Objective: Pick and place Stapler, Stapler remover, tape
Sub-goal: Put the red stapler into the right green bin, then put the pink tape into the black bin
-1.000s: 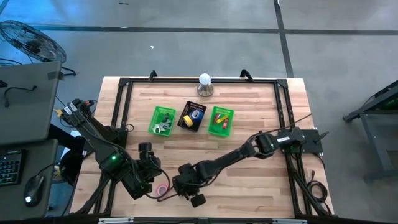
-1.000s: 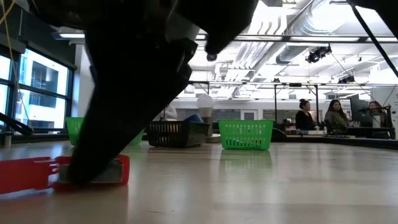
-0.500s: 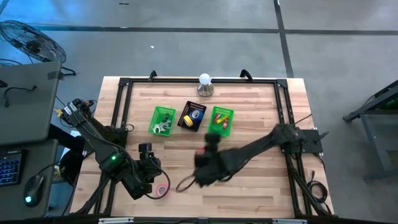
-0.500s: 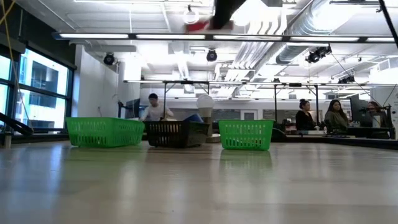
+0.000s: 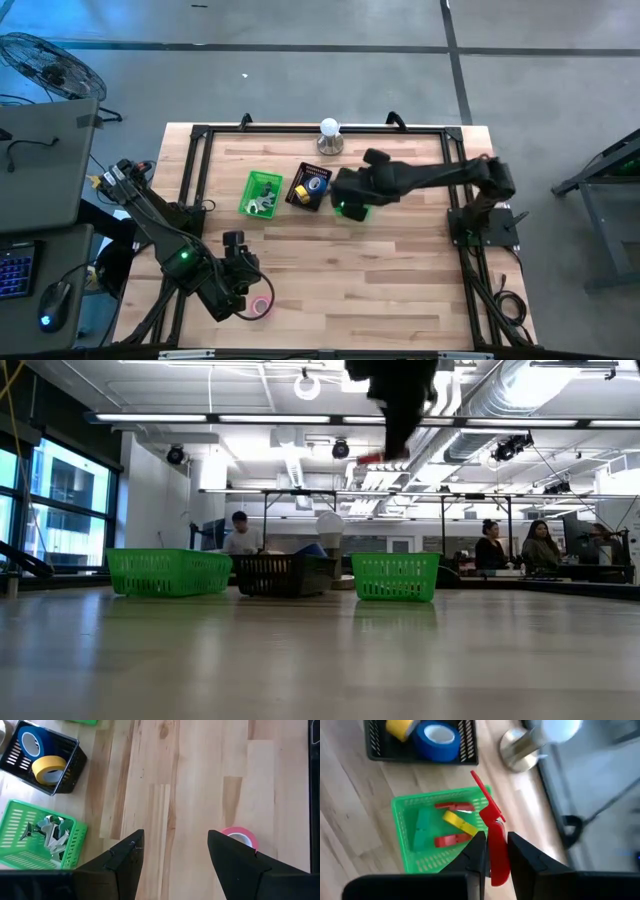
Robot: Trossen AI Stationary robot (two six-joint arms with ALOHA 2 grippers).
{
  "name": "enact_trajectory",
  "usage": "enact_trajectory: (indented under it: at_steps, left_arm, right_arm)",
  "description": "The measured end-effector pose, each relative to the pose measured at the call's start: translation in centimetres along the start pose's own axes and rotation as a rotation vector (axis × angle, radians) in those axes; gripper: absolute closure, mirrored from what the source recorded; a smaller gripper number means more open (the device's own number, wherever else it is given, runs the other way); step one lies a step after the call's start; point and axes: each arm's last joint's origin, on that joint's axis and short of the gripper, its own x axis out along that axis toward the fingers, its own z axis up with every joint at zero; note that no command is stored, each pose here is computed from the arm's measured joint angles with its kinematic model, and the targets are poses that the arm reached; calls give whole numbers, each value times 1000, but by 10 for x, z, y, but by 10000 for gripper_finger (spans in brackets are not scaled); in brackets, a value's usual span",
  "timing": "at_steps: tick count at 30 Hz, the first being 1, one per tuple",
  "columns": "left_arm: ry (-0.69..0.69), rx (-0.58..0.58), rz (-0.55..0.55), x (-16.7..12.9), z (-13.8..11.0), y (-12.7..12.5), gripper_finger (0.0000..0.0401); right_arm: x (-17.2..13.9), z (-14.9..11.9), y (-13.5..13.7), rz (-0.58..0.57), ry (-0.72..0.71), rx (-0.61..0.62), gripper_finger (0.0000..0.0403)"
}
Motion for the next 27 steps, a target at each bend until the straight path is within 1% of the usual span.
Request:
enact_trajectory:
  at_steps: [2,5,7,11,13,15,19,24,27]
  left_arm:
    - [7,2,-2,3,-2,-1,187]
    - [32,22,25,12,-9,0,187]
    - [45,35,47,17,-14,1,187]
    - [71,55,82,29,-24,2,187]
    - [73,57,84,34,-27,2,187]
    - [69,55,82,36,-28,1,187]
    - [51,44,66,37,-27,-1,187]
    - [29,31,54,37,-25,-3,187]
    - [18,23,44,37,-24,-4,187]
  right_arm:
    - [23,-8,-3,67,5,44,356]
    - [61,-21,1,151,10,71,356]
    - [85,-31,5,207,44,88,356]
    - [119,-49,5,279,59,126,356]
    - [131,-57,5,285,71,137,352]
    - [136,-58,4,302,61,154,331]
    - [137,-56,4,327,45,166,272]
    - [128,-44,3,343,6,174,206]
    - [118,-34,1,374,-18,148,183]
